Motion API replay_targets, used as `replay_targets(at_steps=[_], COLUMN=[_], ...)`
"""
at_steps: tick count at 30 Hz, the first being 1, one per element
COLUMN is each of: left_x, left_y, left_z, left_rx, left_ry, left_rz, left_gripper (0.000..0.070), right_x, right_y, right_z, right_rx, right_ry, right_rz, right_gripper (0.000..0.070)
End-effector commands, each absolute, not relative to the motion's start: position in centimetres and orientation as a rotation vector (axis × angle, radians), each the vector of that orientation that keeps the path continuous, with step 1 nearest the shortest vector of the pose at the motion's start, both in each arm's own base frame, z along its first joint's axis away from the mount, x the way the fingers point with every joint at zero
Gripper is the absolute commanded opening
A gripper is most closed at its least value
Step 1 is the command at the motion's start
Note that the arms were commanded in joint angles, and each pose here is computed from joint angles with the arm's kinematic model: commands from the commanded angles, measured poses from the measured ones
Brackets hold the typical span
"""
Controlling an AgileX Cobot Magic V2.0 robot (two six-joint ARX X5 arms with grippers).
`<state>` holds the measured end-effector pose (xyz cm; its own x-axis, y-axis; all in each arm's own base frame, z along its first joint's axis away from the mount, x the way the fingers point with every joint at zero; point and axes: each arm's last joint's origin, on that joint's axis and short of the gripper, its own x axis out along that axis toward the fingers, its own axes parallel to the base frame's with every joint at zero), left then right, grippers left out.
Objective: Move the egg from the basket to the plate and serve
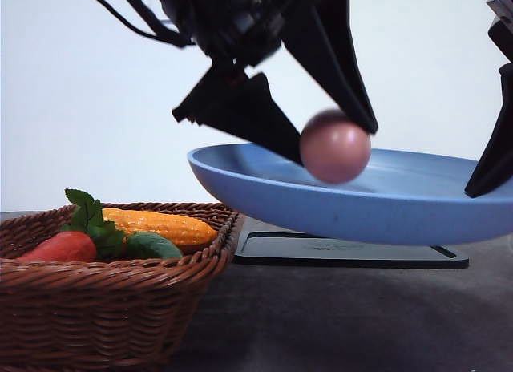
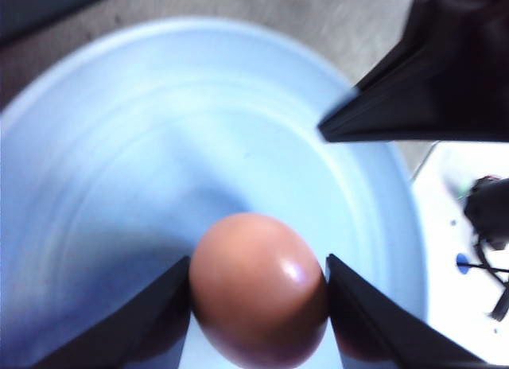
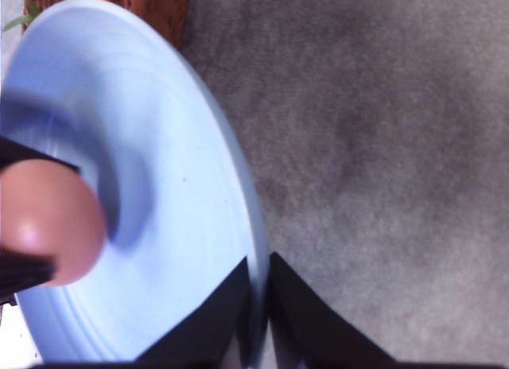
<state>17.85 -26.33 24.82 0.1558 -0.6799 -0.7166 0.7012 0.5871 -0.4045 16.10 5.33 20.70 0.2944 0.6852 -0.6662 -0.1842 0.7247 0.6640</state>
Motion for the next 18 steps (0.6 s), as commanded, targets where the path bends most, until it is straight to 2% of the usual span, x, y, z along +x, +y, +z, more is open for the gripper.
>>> replay_targets(at_steps=[1,8,10,15,16,18], left_x=[17.84,18.1,18.06,18.04,18.04,18.06], left_y=[-27.0,-27.29,-27.34,-27.36,-27.36,-27.38], left_z=[24.61,23.69,23.69,23.71,23.72,23.79], left_rx=[0.046,0.078,0.079,0.078,0.078,0.074], left_ry=[1.001,1.017,1.016,1.014,1.014,1.013], left_rz=[-1.015,-0.995,-0.998,-0.999,-0.999,-0.998], left_gripper=[0.0167,0.0174,0.0195,0.0424,0.0458,0.0479], right_x=[16.28,16.24,16.22,16.2,16.2,16.2], right_y=[5.47,5.46,5.46,5.46,5.46,5.46], right_z=[20.98,20.95,20.94,20.93,20.93,20.93], right_rx=[0.53,0.529,0.528,0.528,0.526,0.526], right_ry=[1.136,1.141,1.143,1.145,1.144,1.144], right_rz=[0.622,0.621,0.621,0.624,0.625,0.625], right_gripper=[0.0,0.0,0.0,0.0,0.0,0.0])
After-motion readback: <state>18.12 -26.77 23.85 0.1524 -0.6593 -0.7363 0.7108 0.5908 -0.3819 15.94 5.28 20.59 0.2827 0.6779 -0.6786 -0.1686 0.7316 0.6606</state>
